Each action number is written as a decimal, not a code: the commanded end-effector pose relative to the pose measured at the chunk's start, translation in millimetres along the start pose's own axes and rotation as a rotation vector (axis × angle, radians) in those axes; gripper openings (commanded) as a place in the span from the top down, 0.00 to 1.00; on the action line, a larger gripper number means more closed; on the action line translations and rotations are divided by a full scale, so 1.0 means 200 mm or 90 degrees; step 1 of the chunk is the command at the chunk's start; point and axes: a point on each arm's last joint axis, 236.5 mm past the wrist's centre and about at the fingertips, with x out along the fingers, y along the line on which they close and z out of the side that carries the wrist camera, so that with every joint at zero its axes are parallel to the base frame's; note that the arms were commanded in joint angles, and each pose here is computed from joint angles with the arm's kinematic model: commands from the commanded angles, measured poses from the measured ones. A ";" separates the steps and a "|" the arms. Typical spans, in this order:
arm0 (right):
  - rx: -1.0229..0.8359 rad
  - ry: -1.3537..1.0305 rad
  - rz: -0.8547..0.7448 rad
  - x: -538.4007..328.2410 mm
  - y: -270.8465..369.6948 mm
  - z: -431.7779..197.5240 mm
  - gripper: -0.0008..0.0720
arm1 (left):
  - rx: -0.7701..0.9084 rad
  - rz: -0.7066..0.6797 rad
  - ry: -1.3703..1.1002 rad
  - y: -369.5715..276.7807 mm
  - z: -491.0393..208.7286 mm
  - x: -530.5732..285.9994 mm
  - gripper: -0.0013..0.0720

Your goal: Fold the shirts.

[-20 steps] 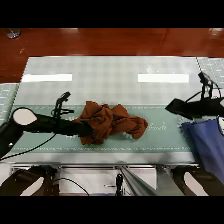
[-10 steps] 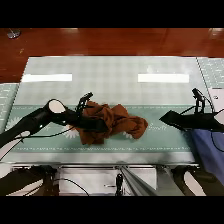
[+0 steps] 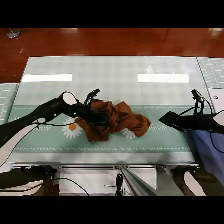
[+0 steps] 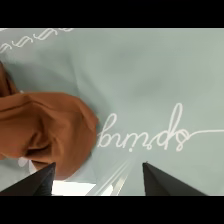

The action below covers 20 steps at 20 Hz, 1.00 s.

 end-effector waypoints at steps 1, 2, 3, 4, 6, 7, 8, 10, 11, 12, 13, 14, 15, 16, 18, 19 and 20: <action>0.020 0.027 0.011 0.05 -0.01 -0.08 0.14 | 0.022 0.006 -0.006 -0.03 0.06 -0.02 0.96; 0.023 0.046 0.021 0.09 0.01 -0.14 0.14 | 0.029 0.004 -0.008 -0.05 0.07 -0.03 0.96; 0.016 0.064 0.030 0.12 0.03 -0.20 0.14 | 0.033 0.001 -0.012 -0.06 0.09 -0.04 0.95; 0.007 0.079 0.034 0.16 0.06 -0.25 0.14 | 0.036 0.000 -0.015 -0.08 0.10 -0.05 0.95; -0.011 0.111 0.037 0.23 0.13 -0.33 0.14 | 0.040 -0.003 -0.015 -0.09 0.11 -0.06 0.95; -0.013 0.122 0.040 0.27 0.16 -0.35 0.14 | 0.041 -0.003 -0.016 -0.09 0.11 -0.06 0.96; -0.009 0.130 0.044 0.31 0.18 -0.36 0.14 | 0.040 -0.003 -0.015 -0.09 0.10 -0.06 0.96; -0.003 0.128 0.046 0.37 0.22 -0.33 0.14 | 0.040 -0.003 -0.015 -0.09 0.10 -0.06 0.95; -0.006 0.117 0.045 0.39 0.23 -0.29 0.14 | 0.040 -0.003 -0.015 -0.09 0.10 -0.06 0.96; -0.005 0.106 0.044 0.41 0.24 -0.24 0.14 | 0.040 -0.003 -0.015 -0.09 0.10 -0.06 0.95; 0.003 0.102 0.048 0.42 0.26 -0.20 0.14 | 0.040 -0.003 -0.015 -0.09 0.10 -0.06 0.96; 0.010 0.104 0.054 0.44 0.28 -0.18 0.14 | 0.040 -0.003 -0.016 -0.09 0.11 -0.06 0.95; 0.015 0.111 0.064 0.46 0.31 -0.16 0.14 | 0.040 -0.003 -0.016 -0.09 0.11 -0.06 0.95; 0.027 0.122 0.077 0.48 0.34 -0.16 0.14 | 0.046 -0.003 -0.020 -0.09 0.11 -0.06 0.95; 0.048 0.135 0.103 0.52 0.38 -0.15 0.37 | 0.056 -0.004 -0.031 -0.09 0.14 -0.08 0.96; 0.054 0.136 0.106 0.54 0.38 -0.14 0.50 | 0.058 -0.005 -0.036 -0.10 0.16 -0.10 0.96; 0.044 0.138 0.107 0.55 0.38 -0.14 0.75 | 0.063 -0.008 -0.043 -0.12 0.18 -0.11 0.96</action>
